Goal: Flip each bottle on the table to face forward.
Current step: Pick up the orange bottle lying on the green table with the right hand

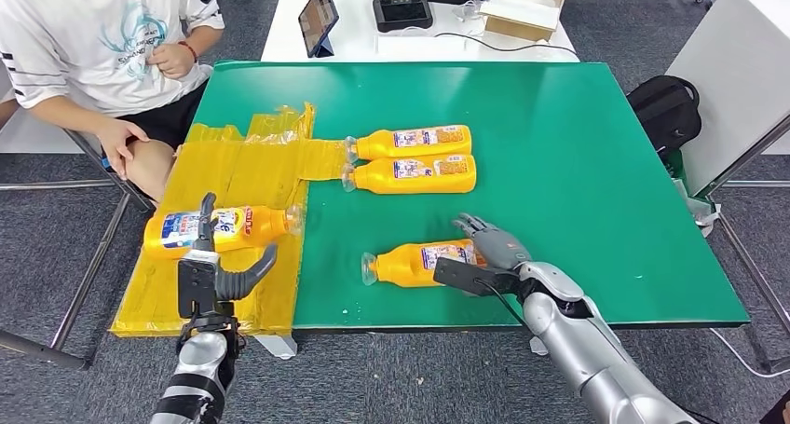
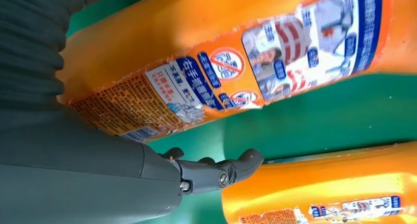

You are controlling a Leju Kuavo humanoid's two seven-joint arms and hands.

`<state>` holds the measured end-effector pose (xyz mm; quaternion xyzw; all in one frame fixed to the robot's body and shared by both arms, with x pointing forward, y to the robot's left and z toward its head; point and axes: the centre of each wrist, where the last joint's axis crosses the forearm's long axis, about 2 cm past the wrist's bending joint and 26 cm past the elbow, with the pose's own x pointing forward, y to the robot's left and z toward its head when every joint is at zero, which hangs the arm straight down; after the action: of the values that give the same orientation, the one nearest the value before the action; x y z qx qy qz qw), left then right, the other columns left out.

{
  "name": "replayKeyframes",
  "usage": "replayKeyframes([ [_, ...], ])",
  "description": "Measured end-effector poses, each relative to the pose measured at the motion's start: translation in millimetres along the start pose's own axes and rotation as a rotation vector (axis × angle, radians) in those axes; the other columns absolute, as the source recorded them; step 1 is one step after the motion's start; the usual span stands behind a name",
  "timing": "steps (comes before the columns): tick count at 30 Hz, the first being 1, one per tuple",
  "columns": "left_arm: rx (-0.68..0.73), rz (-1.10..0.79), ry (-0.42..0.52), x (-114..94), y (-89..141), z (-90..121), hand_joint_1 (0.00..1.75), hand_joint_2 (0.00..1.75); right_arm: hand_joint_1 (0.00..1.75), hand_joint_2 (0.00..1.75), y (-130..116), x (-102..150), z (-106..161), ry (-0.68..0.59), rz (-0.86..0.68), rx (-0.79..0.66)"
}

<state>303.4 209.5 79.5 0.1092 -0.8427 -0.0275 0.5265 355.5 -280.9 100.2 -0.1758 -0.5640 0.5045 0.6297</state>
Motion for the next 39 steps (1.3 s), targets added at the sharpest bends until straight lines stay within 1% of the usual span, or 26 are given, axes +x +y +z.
replayKeyframes([
  [1,-0.002,0.004,0.002,-0.2,-1.1,-0.3,0.00,1.75,1.52,1.75,-0.4,-0.6,-1.3,-0.002,-0.002,0.008],
  [2,-0.005,0.007,0.004,-0.3,-2.3,-0.7,0.00,1.75,1.61,1.75,-0.8,-1.1,-2.5,-0.003,-0.003,0.014],
  [8,-0.018,0.023,0.015,-1.1,-8.5,-2.3,0.00,1.75,1.73,1.75,-2.4,-4.5,-9.0,0.006,-0.007,0.046],
  [14,-0.024,0.032,0.026,-2.3,-11.0,-3.6,0.00,1.75,1.75,1.75,-4.7,-4.9,-15.1,0.023,0.000,0.063],
  [19,-0.003,-0.032,-0.002,-1.5,-13.3,-4.2,0.00,1.75,1.75,1.75,-5.1,-3.4,-19.6,0.032,0.022,0.082],
  [23,-0.005,-0.031,-0.007,-0.6,-15.1,-5.2,0.00,1.75,1.75,1.75,-4.8,-1.8,-22.2,0.035,0.029,0.092],
  [30,-0.010,0.011,0.005,0.8,-19.4,-4.5,0.00,1.75,1.75,1.75,8.3,4.4,-21.6,-0.051,-0.083,0.046],
  [32,-0.014,0.016,0.005,1.2,-19.9,-3.5,0.00,1.75,1.75,1.75,15.0,7.9,-18.9,-0.091,-0.133,0.002],
  [34,-0.016,0.024,0.003,2.3,-19.8,-1.0,0.00,1.75,1.75,1.75,27.4,16.5,-12.2,-0.164,-0.216,-0.087],
  [36,-0.017,0.039,-0.004,5.2,-20.3,1.1,0.00,1.75,1.75,1.75,38.7,32.9,-2.6,-0.262,-0.319,-0.225],
  [37,-0.017,0.050,-0.008,7.1,-21.0,1.6,0.00,1.75,1.75,1.75,40.6,42.7,2.3,-0.311,-0.365,-0.307],
  [39,-0.017,0.073,-0.013,11.0,-22.9,2.3,0.00,1.75,1.75,1.75,36.7,60.4,11.0,-0.392,-0.434,-0.470],
])
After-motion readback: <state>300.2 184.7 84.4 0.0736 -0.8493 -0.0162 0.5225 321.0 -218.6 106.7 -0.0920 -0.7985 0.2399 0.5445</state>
